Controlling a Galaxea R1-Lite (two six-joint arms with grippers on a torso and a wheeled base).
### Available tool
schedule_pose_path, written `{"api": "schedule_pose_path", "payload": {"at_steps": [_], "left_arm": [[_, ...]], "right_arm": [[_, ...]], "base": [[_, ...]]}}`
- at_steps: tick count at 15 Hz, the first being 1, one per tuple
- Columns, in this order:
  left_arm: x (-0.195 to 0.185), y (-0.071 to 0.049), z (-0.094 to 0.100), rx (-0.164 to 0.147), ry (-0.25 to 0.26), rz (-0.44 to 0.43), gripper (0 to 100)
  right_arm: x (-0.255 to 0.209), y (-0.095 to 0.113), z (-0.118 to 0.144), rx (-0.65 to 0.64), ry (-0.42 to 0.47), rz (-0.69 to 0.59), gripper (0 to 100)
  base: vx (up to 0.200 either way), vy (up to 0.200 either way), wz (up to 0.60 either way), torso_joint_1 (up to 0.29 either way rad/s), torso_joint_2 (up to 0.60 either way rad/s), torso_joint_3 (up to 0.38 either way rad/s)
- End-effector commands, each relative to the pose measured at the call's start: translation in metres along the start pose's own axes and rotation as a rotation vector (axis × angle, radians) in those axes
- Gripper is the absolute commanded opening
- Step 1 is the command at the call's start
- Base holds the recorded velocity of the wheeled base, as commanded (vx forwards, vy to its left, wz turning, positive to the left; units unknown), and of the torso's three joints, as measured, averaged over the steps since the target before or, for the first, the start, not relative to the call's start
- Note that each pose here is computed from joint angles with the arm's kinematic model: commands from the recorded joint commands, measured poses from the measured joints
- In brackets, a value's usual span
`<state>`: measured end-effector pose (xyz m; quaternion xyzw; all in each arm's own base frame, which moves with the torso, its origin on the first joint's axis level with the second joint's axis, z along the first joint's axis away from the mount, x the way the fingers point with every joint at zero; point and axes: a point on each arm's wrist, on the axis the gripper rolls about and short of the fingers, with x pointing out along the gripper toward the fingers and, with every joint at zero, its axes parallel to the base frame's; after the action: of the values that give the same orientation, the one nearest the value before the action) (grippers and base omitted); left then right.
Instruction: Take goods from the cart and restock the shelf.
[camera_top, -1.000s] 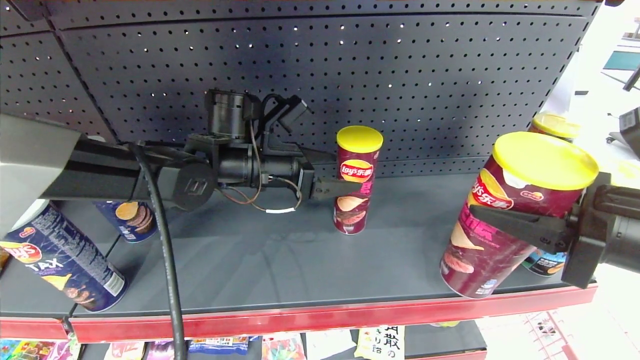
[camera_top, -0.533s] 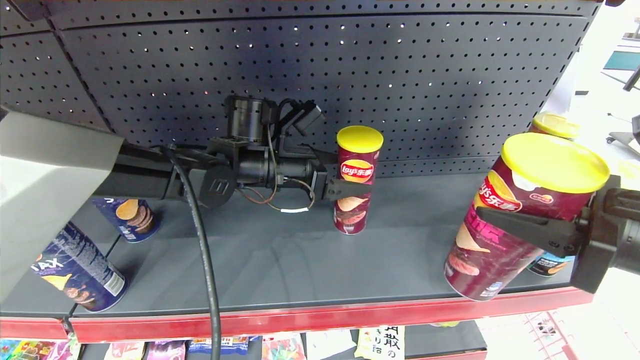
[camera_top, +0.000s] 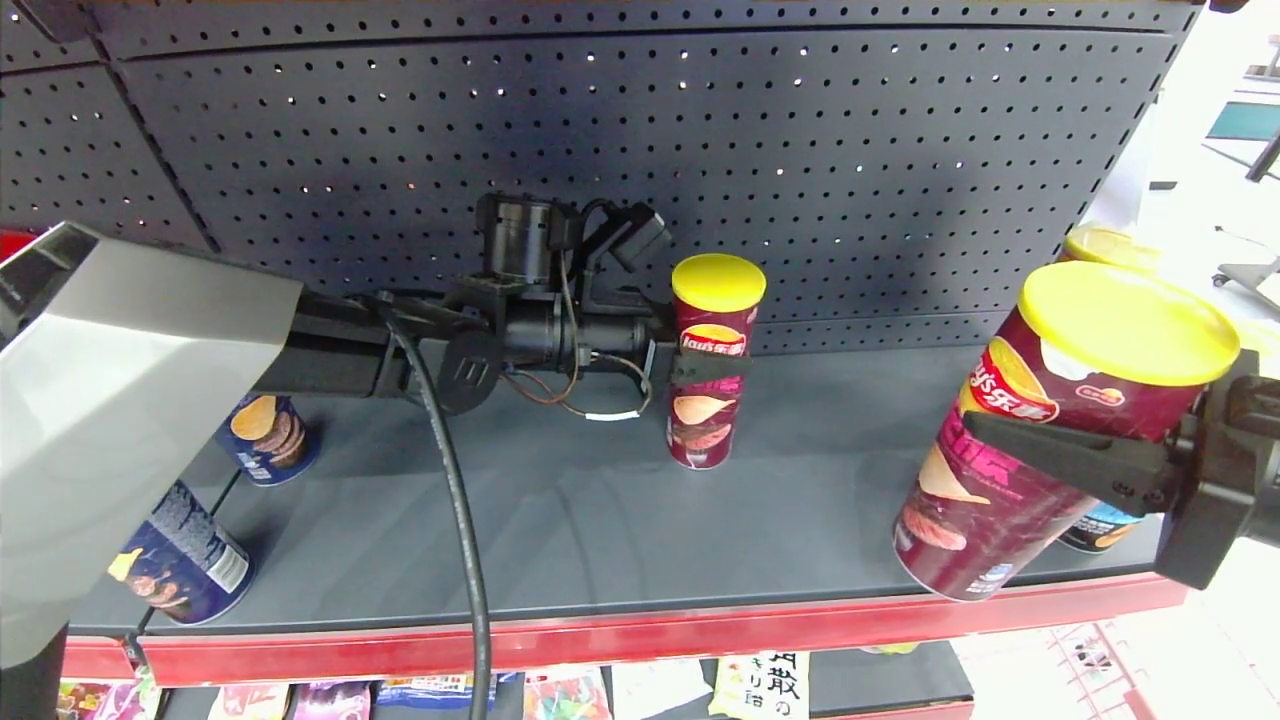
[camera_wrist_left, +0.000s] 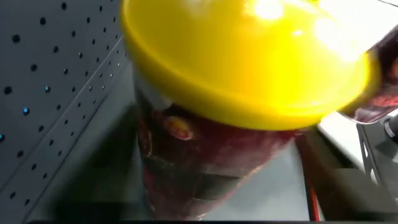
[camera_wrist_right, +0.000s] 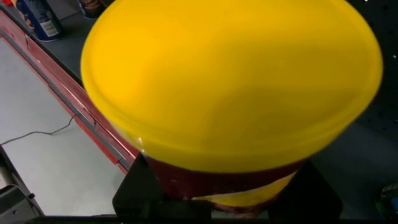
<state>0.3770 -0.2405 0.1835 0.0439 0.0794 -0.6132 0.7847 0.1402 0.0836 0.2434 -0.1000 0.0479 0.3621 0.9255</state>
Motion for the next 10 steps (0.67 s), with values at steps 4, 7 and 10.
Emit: {"api": "schedule_pose_path", "payload": {"at_steps": [4, 7, 10], "left_arm": [[-0.001, -0.002, 0.000, 0.000, 0.001, 0.003, 0], [-0.012, -0.011, 0.009, 0.005, -0.005, 0.002, 0], [-0.023, -0.023, 0.015, 0.004, -0.004, -0.003, 0]], "right_arm": [[0.001, 0.000, 0.000, 0.000, 0.002, -0.002, 0], [0.002, -0.001, 0.000, -0.001, 0.004, -0.006, 0], [0.002, -0.001, 0.000, 0.001, 0.005, -0.005, 0]], "base": [[0.000, 0.000, 0.00, 0.000, 0.00, 0.000], [0.000, 0.000, 0.00, 0.000, 0.00, 0.000], [0.000, 0.000, 0.00, 0.000, 0.00, 0.000]]}}
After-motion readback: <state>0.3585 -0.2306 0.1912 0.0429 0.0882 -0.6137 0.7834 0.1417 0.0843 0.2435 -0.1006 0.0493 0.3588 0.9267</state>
